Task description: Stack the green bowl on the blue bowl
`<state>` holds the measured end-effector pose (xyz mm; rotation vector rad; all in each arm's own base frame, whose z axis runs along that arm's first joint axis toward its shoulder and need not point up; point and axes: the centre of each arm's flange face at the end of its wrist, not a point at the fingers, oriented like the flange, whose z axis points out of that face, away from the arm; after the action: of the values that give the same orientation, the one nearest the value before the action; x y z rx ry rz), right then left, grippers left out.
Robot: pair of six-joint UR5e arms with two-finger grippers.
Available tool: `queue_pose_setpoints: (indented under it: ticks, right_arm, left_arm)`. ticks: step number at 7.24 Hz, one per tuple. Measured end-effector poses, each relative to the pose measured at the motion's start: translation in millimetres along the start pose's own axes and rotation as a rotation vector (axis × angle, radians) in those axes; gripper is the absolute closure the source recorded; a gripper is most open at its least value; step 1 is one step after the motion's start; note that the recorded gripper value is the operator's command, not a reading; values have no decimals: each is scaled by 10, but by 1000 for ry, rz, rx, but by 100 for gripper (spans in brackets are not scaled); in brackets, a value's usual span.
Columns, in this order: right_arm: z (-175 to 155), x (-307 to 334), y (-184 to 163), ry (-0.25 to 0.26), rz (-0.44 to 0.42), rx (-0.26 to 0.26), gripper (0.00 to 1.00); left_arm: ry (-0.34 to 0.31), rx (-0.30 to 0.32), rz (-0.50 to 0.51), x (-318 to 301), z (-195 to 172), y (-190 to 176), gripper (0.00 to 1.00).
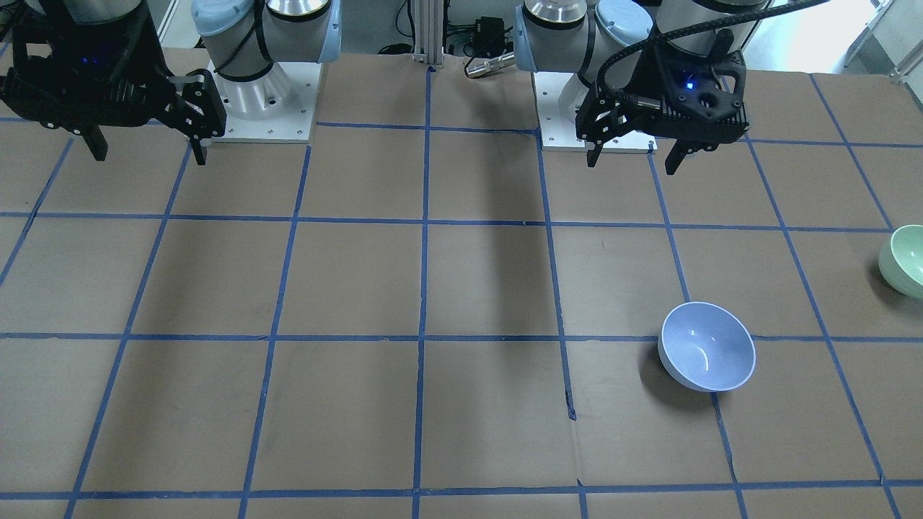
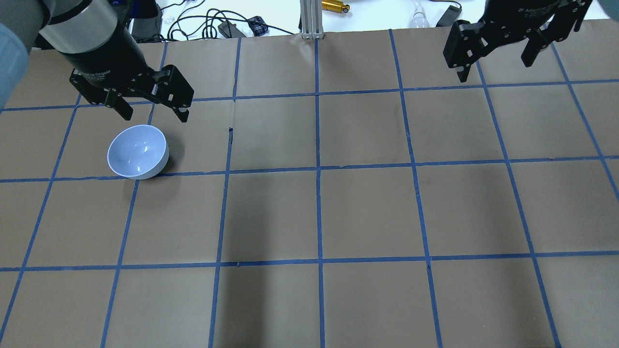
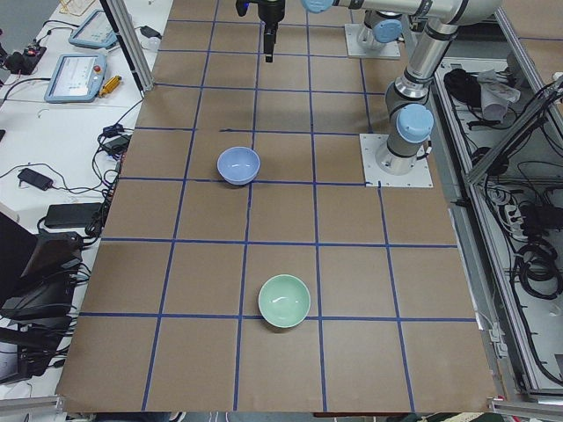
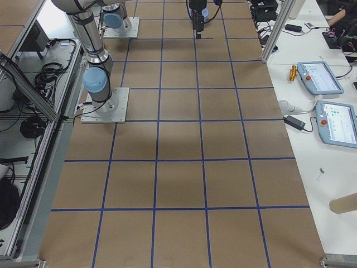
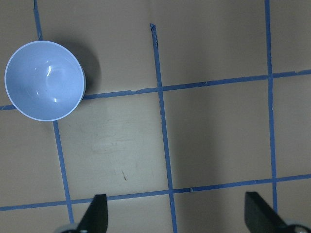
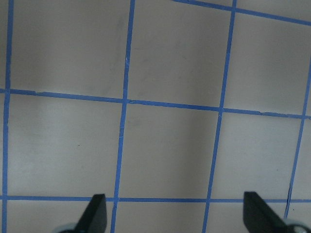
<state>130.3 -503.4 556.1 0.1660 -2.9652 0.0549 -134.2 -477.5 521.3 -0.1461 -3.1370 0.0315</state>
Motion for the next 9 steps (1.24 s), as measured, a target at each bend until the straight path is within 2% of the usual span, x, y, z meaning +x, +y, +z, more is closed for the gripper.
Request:
queue_pose_setpoints:
  ticks: [9]
  right_arm:
    - [0,0,0,0,0,0,0]
  left_arm:
    - [-12,8,-1,-33,-45,34,0]
